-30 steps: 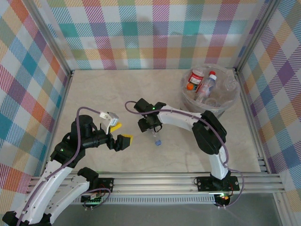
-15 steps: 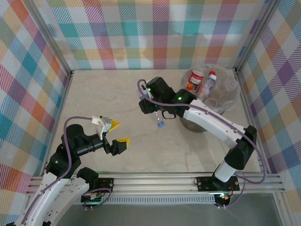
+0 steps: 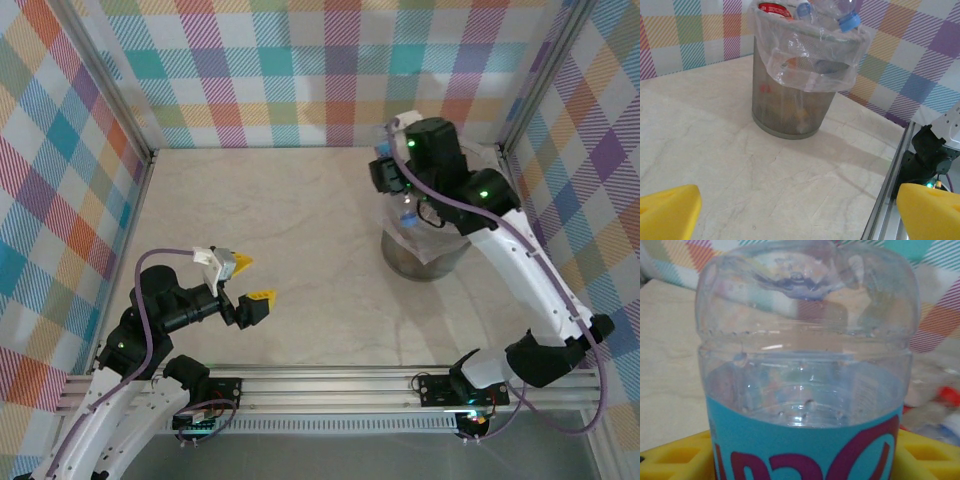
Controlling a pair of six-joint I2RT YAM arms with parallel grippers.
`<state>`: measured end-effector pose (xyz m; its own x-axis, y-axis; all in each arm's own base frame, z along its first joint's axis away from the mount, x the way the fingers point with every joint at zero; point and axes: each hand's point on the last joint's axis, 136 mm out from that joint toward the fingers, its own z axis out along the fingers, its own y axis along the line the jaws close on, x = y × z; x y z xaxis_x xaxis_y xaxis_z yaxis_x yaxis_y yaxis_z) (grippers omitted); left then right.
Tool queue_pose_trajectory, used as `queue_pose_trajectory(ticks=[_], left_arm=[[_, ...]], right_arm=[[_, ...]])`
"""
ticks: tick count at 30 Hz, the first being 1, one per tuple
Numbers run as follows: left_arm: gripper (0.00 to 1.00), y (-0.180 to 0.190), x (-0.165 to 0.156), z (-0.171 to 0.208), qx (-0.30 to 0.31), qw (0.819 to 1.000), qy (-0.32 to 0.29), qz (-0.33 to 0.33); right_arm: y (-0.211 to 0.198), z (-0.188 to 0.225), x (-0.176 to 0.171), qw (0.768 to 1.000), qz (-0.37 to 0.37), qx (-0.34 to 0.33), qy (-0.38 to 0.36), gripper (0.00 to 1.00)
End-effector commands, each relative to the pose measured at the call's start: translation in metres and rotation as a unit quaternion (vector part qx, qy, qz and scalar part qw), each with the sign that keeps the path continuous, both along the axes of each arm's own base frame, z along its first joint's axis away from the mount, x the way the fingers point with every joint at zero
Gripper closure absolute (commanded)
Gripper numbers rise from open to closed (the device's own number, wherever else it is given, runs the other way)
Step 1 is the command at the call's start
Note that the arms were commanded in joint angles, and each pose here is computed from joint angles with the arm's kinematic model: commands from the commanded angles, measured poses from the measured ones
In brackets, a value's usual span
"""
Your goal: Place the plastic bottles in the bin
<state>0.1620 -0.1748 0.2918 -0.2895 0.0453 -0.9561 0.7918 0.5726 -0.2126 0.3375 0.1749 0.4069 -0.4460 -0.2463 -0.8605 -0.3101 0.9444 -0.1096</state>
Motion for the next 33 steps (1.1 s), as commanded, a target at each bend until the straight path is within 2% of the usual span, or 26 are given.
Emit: queue_pose_trajectory(ticks=[1, 6, 12, 18, 28, 33], left_arm=[[0.00, 0.001, 0.004, 0.003, 0.003, 1.000, -0.015, 0.005], [0.00, 0.001, 0.004, 0.003, 0.005, 1.000, -0.015, 0.007], [0.00, 0.001, 0.005, 0.001, 0.007, 1.000, -0.011, 0.006], [0.00, 0.001, 0.007, -0.001, 0.010, 1.000, -0.006, 0.007], [0.00, 0.000, 0.008, -0.005, 0.016, 1.000, -0.001, 0.007], [0.00, -0.001, 0.009, -0.005, 0.017, 1.000, 0.002, 0.006]], right_arm=[[-0.029, 0.021, 0.004, 0.998, -0.010, -0.036, -0.040, 0.35], [-0.060, 0.013, 0.019, 0.996, -0.037, -0.071, -0.038, 0.36], [-0.093, 0.000, 0.041, 0.992, -0.087, -0.082, -0.049, 0.38], [-0.126, -0.009, 0.058, 0.976, -0.151, -0.141, -0.072, 0.39], [-0.137, -0.028, 0.055, 0.970, -0.160, -0.166, -0.075, 0.37], [-0.121, -0.045, 0.046, 0.984, -0.122, -0.119, -0.042, 0.37]])
